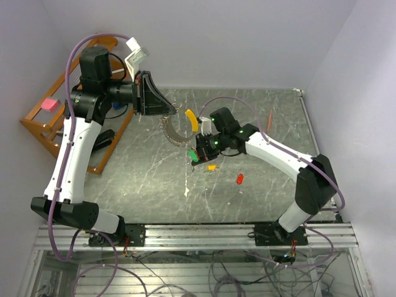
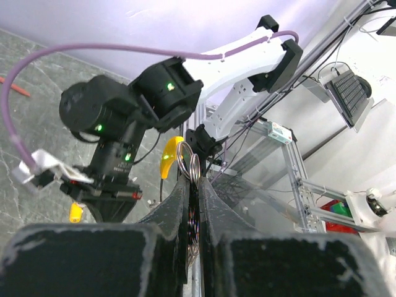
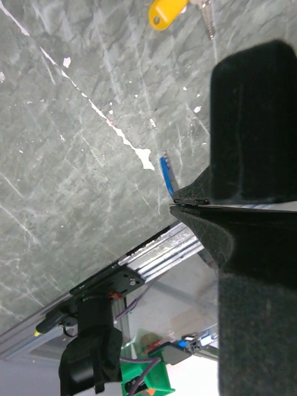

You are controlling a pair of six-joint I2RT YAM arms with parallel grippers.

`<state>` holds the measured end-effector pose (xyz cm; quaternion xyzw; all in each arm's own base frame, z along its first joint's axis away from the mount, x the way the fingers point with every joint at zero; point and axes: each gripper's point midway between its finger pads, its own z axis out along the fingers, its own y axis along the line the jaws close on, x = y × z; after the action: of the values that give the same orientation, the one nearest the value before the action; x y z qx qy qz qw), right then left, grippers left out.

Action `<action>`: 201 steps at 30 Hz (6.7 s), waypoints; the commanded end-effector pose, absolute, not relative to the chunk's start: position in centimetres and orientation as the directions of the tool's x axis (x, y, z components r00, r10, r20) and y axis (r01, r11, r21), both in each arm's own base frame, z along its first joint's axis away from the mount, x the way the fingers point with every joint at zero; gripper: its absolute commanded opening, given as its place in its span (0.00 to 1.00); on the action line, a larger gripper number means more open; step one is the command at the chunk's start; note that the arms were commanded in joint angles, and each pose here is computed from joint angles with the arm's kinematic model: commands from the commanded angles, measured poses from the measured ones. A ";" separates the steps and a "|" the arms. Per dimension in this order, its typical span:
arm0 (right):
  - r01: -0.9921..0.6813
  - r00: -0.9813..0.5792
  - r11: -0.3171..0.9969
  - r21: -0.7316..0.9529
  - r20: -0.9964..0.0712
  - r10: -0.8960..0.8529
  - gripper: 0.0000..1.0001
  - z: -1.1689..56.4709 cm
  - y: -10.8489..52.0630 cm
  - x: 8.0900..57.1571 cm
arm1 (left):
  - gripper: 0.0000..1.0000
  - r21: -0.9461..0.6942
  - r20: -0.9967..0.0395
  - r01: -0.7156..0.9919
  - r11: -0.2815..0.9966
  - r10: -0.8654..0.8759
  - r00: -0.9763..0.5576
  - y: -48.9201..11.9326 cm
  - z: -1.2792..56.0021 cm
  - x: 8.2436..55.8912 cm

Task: Put the keys on the keyring

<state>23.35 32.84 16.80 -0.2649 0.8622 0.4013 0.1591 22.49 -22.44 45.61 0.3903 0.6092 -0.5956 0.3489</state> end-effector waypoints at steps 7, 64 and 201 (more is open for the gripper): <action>-0.610 -0.791 0.549 0.572 -0.482 -0.377 0.00 12.0 37.0 24.2 | 0.07 -0.421 -0.907 0.906 -0.046 0.048 -0.419 -22.2 46.8 21.7; -0.872 -0.490 -0.020 0.490 -0.870 0.057 0.32 50.4 28.2 30.5 | 0.07 -0.662 -0.748 0.750 0.019 -0.093 -0.658 -23.5 45.2 25.2; -0.938 -0.329 0.041 0.344 -0.922 0.202 0.00 49.5 35.1 25.7 | 0.33 -0.590 -0.802 0.804 -0.076 -0.057 -0.594 -23.5 45.8 23.4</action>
<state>25.80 36.20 46.15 -0.3386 0.5832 0.6152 0.4083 24.80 -23.80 44.83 0.2833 0.6115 -0.6616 0.3289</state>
